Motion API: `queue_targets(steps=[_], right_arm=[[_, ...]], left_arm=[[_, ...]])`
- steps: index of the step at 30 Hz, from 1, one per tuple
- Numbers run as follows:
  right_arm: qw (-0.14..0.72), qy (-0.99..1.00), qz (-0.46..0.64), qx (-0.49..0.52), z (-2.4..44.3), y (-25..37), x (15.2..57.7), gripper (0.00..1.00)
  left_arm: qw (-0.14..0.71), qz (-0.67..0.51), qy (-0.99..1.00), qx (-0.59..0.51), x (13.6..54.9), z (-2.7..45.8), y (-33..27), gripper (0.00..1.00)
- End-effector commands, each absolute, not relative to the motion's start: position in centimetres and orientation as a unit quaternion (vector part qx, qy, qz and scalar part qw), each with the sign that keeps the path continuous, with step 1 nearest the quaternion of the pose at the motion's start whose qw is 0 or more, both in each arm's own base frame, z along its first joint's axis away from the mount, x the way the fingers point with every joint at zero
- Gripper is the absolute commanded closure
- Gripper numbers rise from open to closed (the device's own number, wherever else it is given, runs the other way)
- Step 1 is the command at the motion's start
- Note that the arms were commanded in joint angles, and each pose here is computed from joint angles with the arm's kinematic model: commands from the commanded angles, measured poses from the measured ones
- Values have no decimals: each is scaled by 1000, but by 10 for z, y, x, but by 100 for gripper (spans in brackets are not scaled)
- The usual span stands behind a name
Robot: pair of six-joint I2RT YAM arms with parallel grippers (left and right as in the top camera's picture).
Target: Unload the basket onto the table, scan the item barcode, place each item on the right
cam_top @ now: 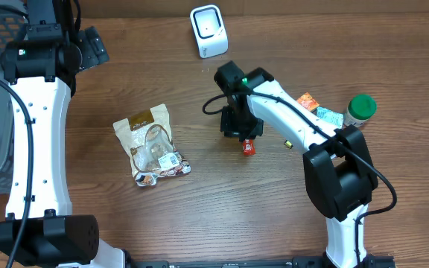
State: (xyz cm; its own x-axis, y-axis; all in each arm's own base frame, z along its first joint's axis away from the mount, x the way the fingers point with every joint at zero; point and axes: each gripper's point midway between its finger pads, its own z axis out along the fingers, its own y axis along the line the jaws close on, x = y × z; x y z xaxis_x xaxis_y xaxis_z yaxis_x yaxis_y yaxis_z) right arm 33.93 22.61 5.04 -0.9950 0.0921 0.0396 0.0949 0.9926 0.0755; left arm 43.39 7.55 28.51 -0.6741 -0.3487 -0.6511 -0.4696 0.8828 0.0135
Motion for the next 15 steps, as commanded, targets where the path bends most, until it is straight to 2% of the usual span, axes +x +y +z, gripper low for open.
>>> queue_targets(steps=[1, 6, 15], right_arm=[[21, -999, -40, 7, 59, 227, 338, 60], [45, -998, -24, 22, 57, 219, 326, 57], [15, -999, 25, 23, 56, 203, 336, 59]], left_arm=[[337, 94, 908, -233, 436, 285, 77, 0], [337, 94, 908, -233, 436, 285, 77, 0], [337, 94, 908, -233, 436, 285, 77, 0]])
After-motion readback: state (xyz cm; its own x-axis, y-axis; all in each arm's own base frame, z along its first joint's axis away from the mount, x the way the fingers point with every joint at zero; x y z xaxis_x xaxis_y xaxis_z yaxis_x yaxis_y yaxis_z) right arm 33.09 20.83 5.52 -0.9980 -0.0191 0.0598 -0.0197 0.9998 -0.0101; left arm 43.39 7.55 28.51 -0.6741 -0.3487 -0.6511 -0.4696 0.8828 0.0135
